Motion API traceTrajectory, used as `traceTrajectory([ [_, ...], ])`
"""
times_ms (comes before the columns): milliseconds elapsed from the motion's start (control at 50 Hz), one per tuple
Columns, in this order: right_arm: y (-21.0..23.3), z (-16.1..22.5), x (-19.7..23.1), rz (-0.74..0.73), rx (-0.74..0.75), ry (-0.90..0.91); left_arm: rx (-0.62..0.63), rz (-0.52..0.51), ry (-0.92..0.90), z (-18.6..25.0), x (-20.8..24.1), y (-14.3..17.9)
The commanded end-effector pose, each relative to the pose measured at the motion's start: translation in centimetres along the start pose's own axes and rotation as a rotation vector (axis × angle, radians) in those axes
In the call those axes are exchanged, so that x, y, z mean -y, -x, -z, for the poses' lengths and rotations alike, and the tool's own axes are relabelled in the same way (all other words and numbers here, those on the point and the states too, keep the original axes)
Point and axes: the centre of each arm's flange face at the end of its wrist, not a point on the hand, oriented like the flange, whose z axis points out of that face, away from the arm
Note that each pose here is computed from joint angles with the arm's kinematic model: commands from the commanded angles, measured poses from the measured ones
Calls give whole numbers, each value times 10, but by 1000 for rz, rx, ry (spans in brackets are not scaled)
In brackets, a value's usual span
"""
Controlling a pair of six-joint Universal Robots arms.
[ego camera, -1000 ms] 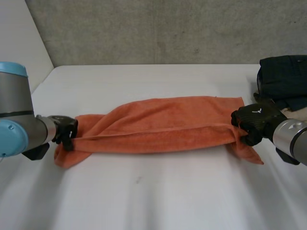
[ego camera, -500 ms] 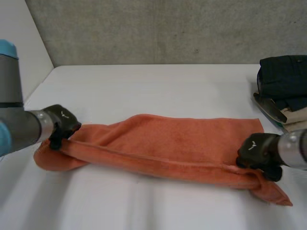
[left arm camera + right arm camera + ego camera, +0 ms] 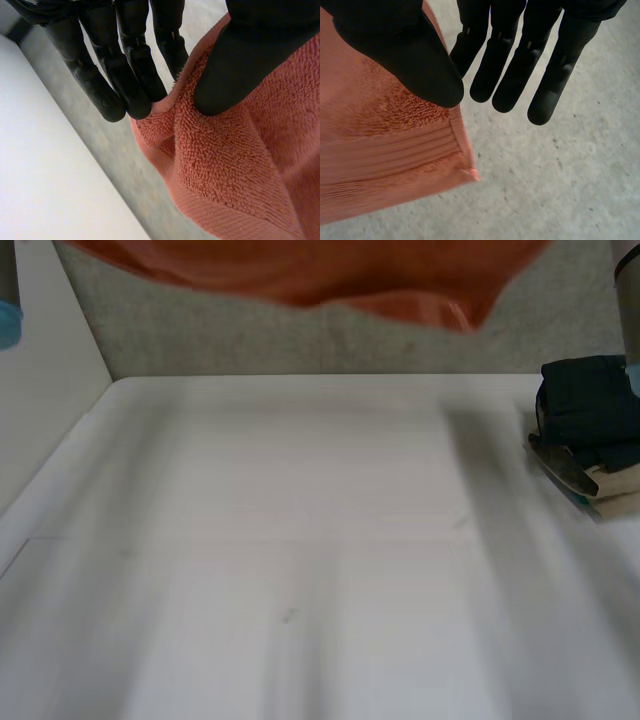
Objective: Fold the laundry.
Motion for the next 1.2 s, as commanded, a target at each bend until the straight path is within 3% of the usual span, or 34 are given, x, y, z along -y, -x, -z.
traceTrajectory([
  [20, 32, 27, -31, -15, 147, 126, -26, -64, 218, 25, -72, -4],
  [100, 59, 54, -61, -37, 272, 250, -91, -71, 358, 53, -114, -16],
  [280, 132, 161, -144, -100, 609, 641, -398, -94, 692, 162, -207, -61],
  [440, 144, 202, -164, -57, 697, 767, -524, -201, 884, 210, -240, -55],
  [680, 131, 207, -154, -65, 685, 778, -578, -166, 996, 211, -240, -37],
  [1200, 120, 207, -164, -49, 666, 805, -652, 47, 1165, 184, -240, -9],
])
